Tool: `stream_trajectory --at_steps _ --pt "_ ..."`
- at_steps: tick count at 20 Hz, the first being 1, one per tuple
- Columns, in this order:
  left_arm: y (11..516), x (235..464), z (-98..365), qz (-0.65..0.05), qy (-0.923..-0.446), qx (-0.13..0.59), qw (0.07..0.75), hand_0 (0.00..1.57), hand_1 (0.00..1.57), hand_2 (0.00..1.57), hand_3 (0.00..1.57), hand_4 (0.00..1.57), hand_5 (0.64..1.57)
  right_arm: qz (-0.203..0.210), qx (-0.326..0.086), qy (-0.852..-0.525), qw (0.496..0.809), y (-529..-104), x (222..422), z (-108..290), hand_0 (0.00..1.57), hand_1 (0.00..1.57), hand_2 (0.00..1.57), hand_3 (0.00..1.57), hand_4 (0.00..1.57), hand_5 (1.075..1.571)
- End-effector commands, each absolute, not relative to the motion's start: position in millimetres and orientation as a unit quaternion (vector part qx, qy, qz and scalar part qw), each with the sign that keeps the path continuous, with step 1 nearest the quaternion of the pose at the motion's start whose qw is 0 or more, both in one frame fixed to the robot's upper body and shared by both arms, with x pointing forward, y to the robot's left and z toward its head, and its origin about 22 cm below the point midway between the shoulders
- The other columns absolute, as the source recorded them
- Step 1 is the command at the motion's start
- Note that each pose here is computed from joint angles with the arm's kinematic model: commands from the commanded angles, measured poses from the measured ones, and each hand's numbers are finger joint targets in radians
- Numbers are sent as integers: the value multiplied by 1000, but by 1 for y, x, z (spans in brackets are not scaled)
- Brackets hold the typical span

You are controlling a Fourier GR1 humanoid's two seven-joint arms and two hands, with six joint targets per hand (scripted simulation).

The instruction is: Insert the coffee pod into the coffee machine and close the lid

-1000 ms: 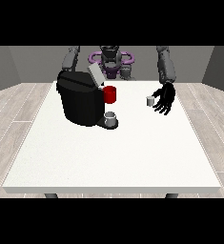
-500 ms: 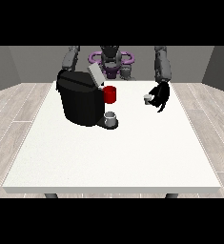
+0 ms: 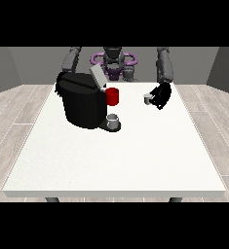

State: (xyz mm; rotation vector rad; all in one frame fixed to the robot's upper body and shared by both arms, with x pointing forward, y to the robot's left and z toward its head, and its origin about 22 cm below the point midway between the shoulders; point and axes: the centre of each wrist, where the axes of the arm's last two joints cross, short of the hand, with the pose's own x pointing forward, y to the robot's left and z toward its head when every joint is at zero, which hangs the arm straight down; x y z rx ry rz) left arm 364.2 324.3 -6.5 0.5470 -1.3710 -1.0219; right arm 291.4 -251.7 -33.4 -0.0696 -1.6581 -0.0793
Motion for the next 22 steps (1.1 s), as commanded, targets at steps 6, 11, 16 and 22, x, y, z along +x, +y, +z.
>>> stream_trajectory --at_steps 6,11,16,22 --pt "290 377 3 -446 -616 190 621 1516 1516 1465 1340 592 1571 -52 -44 -714 697 -269 292 -56 0 0 0 0 281 1571" --pt "284 374 2 -450 -614 156 629 1420 1420 1392 1289 596 1571 -42 -36 -690 722 -260 276 -68 0 0 0 0 286 1571" --pt "259 405 50 -420 -622 137 646 1385 1385 1417 1373 592 1571 -17 -35 -686 727 -260 263 -82 0 0 0 0 249 1571" --pt "231 409 65 -440 -618 143 635 1461 1461 1471 1425 629 1571 -18 -38 -680 732 -252 270 -73 0 0 0 0 309 1571"
